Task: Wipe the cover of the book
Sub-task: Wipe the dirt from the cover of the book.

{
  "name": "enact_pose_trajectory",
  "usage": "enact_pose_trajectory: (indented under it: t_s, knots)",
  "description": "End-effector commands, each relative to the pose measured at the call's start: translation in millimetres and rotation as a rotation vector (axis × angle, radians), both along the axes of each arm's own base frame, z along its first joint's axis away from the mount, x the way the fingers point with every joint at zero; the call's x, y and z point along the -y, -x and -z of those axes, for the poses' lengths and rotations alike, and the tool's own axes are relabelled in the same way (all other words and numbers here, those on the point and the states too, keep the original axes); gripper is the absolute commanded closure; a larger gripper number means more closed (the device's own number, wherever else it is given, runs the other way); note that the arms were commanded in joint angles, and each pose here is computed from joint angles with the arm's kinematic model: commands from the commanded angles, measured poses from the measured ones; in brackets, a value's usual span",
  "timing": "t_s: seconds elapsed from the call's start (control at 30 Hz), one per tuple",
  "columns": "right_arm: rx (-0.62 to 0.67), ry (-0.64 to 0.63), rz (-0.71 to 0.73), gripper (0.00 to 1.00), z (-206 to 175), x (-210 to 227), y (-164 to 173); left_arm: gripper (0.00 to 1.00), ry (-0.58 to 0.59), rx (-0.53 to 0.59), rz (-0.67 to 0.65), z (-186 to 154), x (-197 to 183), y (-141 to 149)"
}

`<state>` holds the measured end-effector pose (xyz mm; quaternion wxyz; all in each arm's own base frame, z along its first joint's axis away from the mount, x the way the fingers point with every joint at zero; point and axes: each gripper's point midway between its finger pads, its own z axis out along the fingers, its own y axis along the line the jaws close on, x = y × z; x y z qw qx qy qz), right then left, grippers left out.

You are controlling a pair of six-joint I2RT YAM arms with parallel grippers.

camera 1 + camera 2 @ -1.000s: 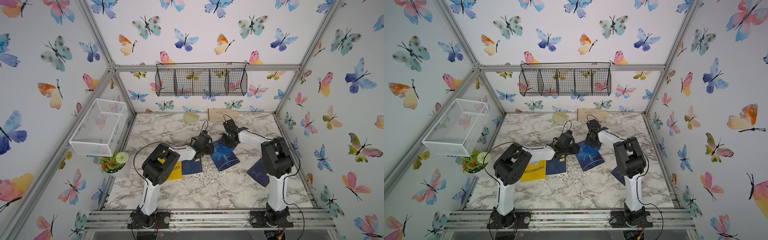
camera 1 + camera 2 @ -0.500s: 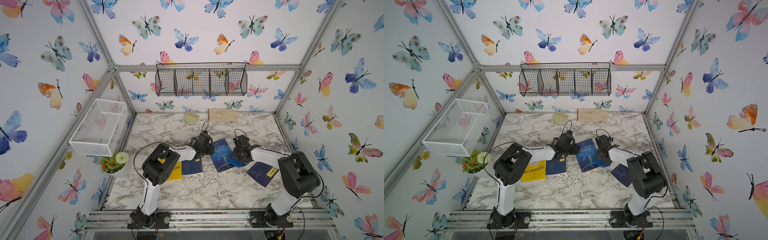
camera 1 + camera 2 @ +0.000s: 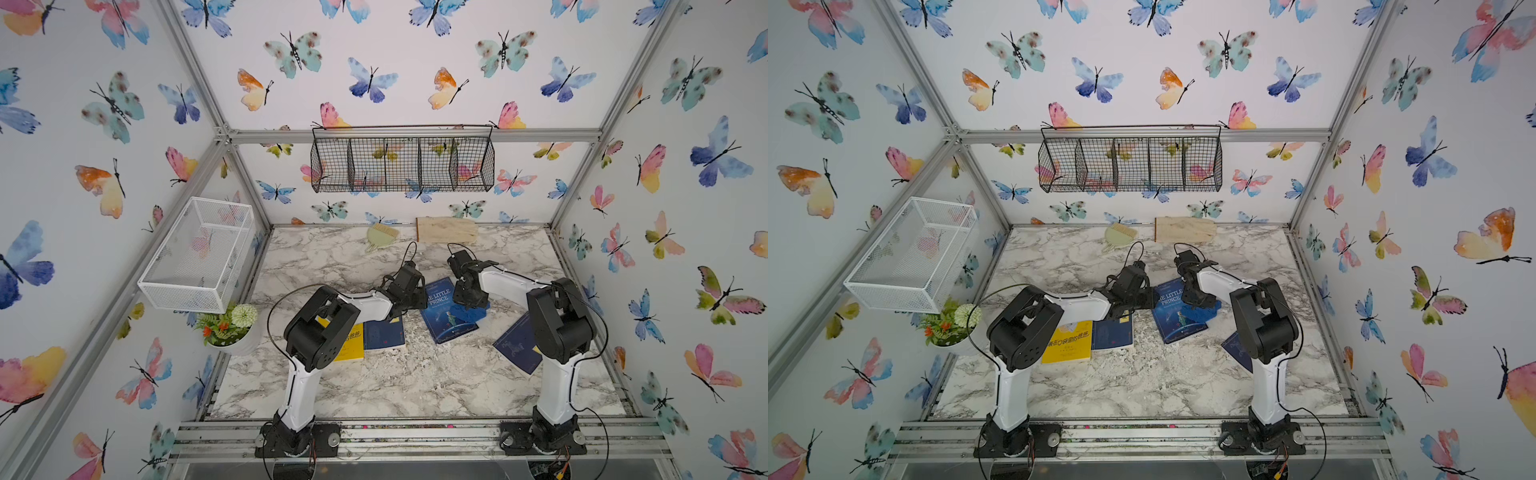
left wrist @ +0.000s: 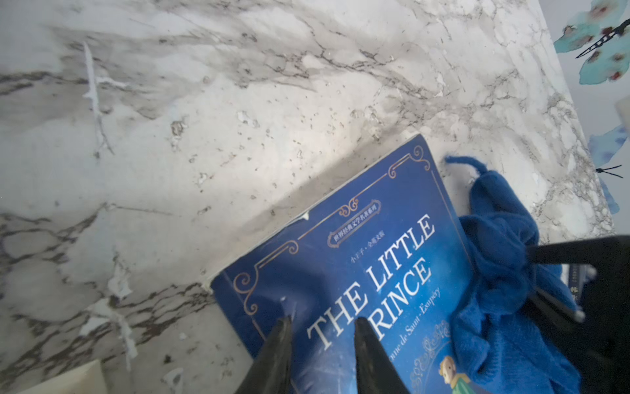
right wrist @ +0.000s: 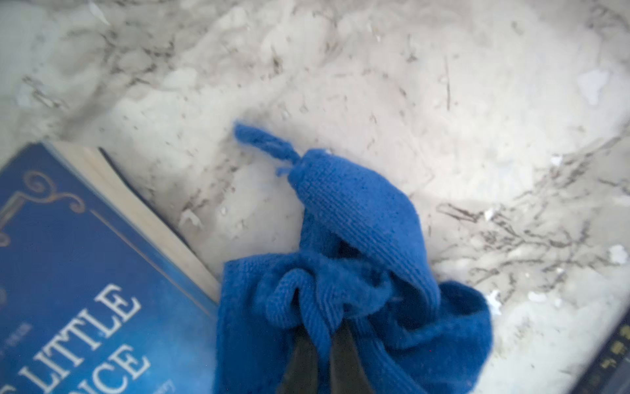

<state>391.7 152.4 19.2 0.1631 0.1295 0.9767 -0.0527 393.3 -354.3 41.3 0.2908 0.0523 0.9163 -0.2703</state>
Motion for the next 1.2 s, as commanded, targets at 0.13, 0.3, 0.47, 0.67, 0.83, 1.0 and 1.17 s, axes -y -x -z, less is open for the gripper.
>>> enact_pose_trajectory:
  t_s: [0.13,0.3,0.47,0.67,0.83,1.0,1.17]
  knots:
    - [-0.174,0.002,-0.025,0.99,46,-9,21,0.66,-0.106,-0.143,0.016,46,-16,27]
    - [-0.139,-0.046,-0.040,0.99,35,-23,4,0.66,-0.101,-0.145,0.019,46,-14,28]
    - [-0.134,-0.108,-0.067,0.99,31,-39,-6,0.67,-0.103,-0.144,0.020,46,-15,28]
    - [-0.142,-0.240,-0.128,0.99,34,-66,-9,0.67,-0.105,-0.144,0.018,46,-15,28]
    - [-0.116,-0.212,-0.098,0.99,28,-56,-5,0.66,-0.103,-0.143,0.019,46,-15,28]
    - [-0.051,-0.058,-0.012,0.99,-1,-21,-5,0.66,-0.105,-0.144,0.018,46,-15,28]
    - [0.089,-0.154,-0.016,0.99,-51,-27,-10,0.67,-0.102,-0.144,0.021,46,-14,28]
